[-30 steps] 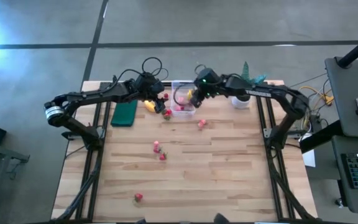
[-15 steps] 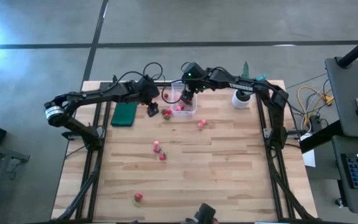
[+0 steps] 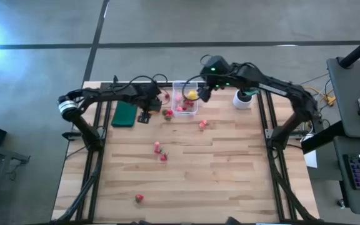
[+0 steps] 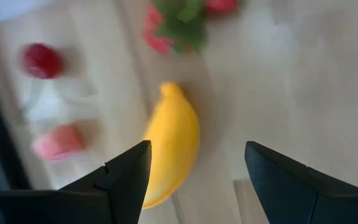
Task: Pick and placing Produce into tupperware
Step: Put the yellow banana into the transparent bin
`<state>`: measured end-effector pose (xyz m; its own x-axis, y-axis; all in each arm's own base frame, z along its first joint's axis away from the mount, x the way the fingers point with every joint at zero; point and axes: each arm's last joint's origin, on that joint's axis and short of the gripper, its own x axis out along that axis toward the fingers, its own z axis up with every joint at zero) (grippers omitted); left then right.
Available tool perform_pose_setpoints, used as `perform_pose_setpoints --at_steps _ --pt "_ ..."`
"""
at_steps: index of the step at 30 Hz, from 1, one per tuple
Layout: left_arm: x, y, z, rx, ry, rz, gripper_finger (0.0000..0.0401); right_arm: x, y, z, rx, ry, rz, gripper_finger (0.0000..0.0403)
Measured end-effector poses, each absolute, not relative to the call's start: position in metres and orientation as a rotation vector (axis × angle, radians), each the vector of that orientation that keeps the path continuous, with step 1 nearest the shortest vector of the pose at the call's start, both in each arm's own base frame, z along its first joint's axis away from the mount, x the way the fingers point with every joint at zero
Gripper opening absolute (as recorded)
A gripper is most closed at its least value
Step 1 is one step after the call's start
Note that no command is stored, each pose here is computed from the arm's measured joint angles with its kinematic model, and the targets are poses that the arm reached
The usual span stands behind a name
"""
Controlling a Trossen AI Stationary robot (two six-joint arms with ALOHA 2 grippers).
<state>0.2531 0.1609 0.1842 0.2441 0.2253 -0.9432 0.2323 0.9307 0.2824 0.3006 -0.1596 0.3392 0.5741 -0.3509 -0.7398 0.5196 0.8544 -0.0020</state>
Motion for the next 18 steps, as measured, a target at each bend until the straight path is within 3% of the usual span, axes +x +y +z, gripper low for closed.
perform_pose_setpoints --at_steps 7,18 --pt "0.261 0.169 0.188 0.440 1.337 -0.014 0.0244 0.267 -0.142 0.345 0.231 0.723 -0.629 0.0304" --pt "0.258 0.182 0.177 0.463 1.381 -0.058 0.0244 0.247 -0.129 0.297 0.333 0.768 -0.672 0.0302"
